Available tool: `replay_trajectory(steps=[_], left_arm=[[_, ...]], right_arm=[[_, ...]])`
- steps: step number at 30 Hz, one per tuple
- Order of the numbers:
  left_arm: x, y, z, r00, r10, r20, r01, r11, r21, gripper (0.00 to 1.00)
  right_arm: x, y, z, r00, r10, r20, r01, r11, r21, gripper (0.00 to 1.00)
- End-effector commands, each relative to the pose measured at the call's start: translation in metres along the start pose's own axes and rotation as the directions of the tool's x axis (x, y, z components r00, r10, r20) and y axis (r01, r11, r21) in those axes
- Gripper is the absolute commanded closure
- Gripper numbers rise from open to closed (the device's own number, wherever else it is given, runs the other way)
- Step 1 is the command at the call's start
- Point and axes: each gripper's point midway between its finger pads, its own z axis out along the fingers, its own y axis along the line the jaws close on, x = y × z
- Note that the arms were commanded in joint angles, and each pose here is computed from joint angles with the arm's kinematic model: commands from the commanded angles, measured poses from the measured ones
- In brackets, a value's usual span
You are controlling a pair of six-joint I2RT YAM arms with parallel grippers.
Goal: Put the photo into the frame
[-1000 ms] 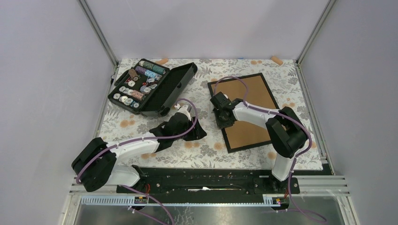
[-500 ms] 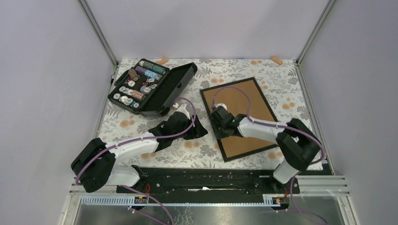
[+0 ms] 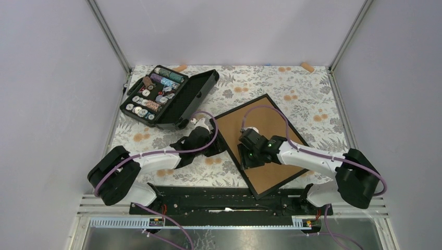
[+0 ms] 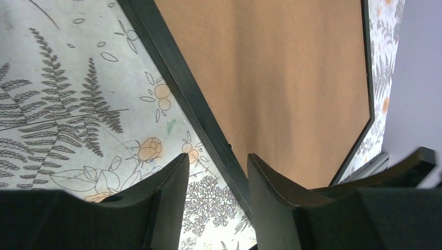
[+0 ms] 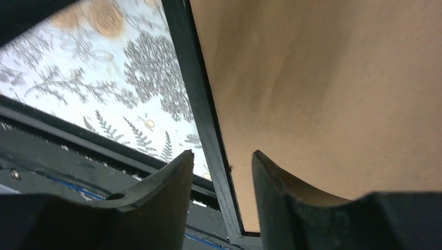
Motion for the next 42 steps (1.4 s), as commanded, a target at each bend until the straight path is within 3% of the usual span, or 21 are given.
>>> replay_trajectory(steps=[1,8,14,18,26,42], left_arm=[[-0.013,0.011,0.004,0.994,-0.085,0.074,0.090,0.993,-0.070,0.53],[-0.006,0.024,0.027,0.988,-0.146,0.047,0.150,0.984,-0.096,0.63],[-0.011,0.025,0.035,0.993,-0.104,0.055,0.110,0.989,-0.102,0.57],[-0.008,0.026,0.037,0.991,-0.128,0.039,0.131,0.985,-0.111,0.60],[0.008,0.044,0.040,0.990,-0.143,0.006,0.142,0.978,-0.151,0.66],[0.012,0.066,0.034,0.984,-0.177,0.026,0.177,0.949,-0.260,0.69]], right_arm=[[-0.041,-0.007,-0.010,0.993,-0.102,0.054,0.093,0.986,0.140,0.53],[-0.081,0.004,0.008,0.983,-0.170,0.068,0.159,0.977,0.142,0.60],[-0.093,0.018,0.029,0.979,-0.202,0.039,0.196,0.974,0.113,0.63],[-0.098,0.021,0.040,0.979,-0.205,0.015,0.202,0.971,0.127,0.63],[-0.094,0.015,0.052,0.983,-0.182,-0.019,0.183,0.971,0.155,0.69],[-0.073,-0.005,0.067,0.984,-0.150,-0.096,0.168,0.960,0.226,0.71]])
